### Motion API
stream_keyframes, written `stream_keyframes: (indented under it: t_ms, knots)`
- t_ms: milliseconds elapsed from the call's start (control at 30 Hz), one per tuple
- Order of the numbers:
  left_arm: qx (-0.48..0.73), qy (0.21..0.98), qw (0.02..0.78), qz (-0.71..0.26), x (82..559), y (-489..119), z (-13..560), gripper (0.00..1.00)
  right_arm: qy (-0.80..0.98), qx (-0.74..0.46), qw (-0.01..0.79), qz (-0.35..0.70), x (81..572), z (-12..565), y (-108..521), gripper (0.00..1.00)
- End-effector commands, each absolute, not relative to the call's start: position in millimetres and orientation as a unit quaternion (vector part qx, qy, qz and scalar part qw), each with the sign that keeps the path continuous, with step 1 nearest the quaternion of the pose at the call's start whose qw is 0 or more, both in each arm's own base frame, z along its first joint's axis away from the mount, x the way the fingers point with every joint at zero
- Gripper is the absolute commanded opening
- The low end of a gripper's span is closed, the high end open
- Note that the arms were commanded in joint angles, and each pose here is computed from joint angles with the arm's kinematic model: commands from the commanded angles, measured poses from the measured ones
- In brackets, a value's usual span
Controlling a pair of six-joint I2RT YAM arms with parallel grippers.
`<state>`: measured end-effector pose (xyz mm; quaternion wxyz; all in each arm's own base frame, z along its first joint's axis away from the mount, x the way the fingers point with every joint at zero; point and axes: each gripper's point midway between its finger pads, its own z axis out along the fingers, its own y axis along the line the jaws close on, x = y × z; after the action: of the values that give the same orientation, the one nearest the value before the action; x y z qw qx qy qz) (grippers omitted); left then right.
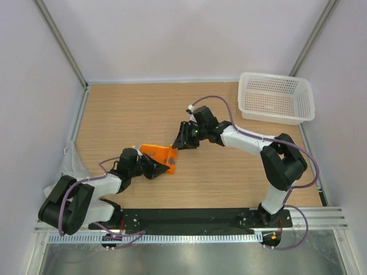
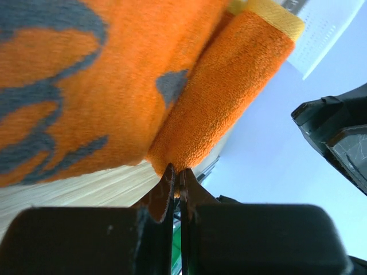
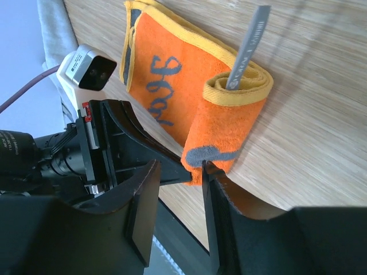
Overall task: Roll the towels
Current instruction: Roll the towel
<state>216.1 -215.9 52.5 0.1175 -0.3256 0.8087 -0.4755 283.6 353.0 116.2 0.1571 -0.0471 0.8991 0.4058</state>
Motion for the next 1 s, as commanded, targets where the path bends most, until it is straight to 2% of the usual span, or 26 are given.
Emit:
stream_keyframes:
  t_ms: [0, 367, 900, 967]
  knots:
    - [-0.328, 0.819, 0.100, -0.460, 213, -210, 51, 0.00, 0.882, -0.057, 0.173, 0.434, 290, 133, 373, 0.42]
    - [-0.323, 0.860, 0.066, -0.389, 212, -196, 30, 0.01, 0.846, -0.076, 0.139, 0.509, 280, 119, 409, 0.32]
    - [-0.285, 0.891, 0.025, -0.352, 217, -186, 14, 0.00, 0.873, -0.050, 0.103, 0.474, 300, 33, 405, 0.27]
    - [-0.272, 0.906, 0.031, -0.324, 217, -179, 16, 0.04, 0.875, -0.045, 0.105, 0.471, 303, 30, 402, 0.27]
